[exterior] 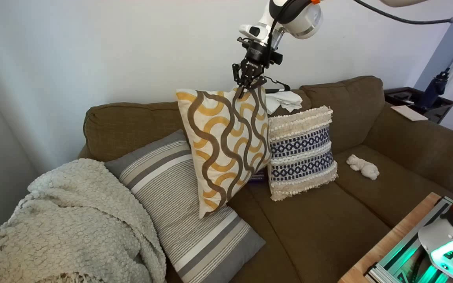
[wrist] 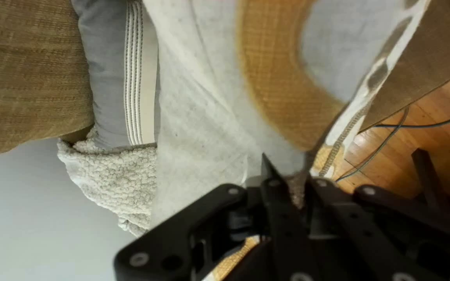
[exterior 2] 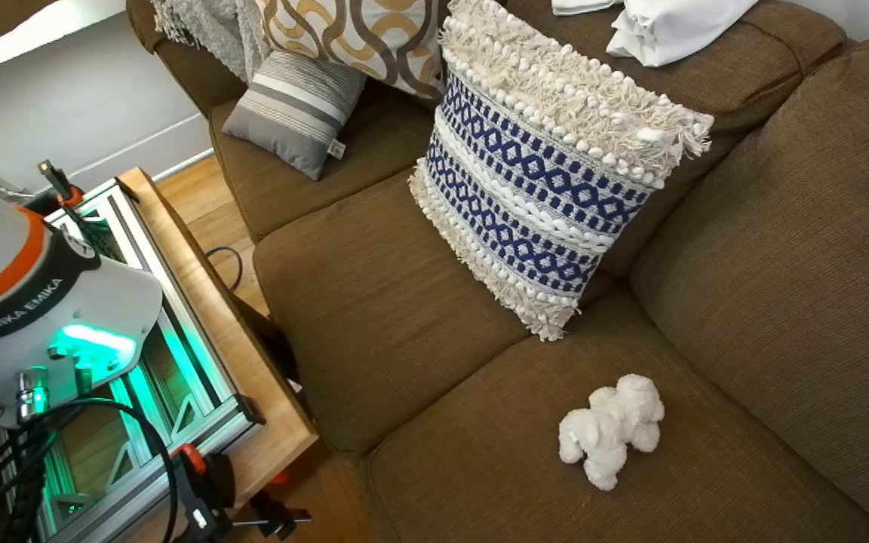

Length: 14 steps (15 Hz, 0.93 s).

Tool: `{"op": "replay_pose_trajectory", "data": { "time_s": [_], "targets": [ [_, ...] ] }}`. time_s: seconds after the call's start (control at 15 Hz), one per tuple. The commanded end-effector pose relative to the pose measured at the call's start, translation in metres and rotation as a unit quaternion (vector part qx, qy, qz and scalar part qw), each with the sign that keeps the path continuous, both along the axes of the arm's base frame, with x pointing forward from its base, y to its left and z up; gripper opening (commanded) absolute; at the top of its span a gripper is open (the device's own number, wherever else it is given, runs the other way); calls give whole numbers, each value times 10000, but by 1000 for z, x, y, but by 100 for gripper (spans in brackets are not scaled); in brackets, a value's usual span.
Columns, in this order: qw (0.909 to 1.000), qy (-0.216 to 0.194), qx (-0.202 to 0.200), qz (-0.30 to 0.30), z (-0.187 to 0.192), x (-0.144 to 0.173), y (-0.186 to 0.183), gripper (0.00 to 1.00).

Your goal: Put a pillow on top of the grey pillow

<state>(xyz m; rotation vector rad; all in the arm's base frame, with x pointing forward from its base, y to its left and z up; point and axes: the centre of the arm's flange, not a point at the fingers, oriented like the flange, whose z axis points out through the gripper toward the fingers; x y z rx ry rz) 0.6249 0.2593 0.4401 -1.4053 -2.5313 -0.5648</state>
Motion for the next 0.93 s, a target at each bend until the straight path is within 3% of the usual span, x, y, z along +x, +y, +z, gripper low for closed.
{"op": "replay_pose_trajectory", "data": {
  "time_s": [0.0,0.4,0.87],
  "targets": [
    [9971,-229,185,706,22,70,34,2],
    [9823,-237,572,1769,12,104,78,2],
    [9466,-439,922,3058,45,104,122,2]
  ]
}}
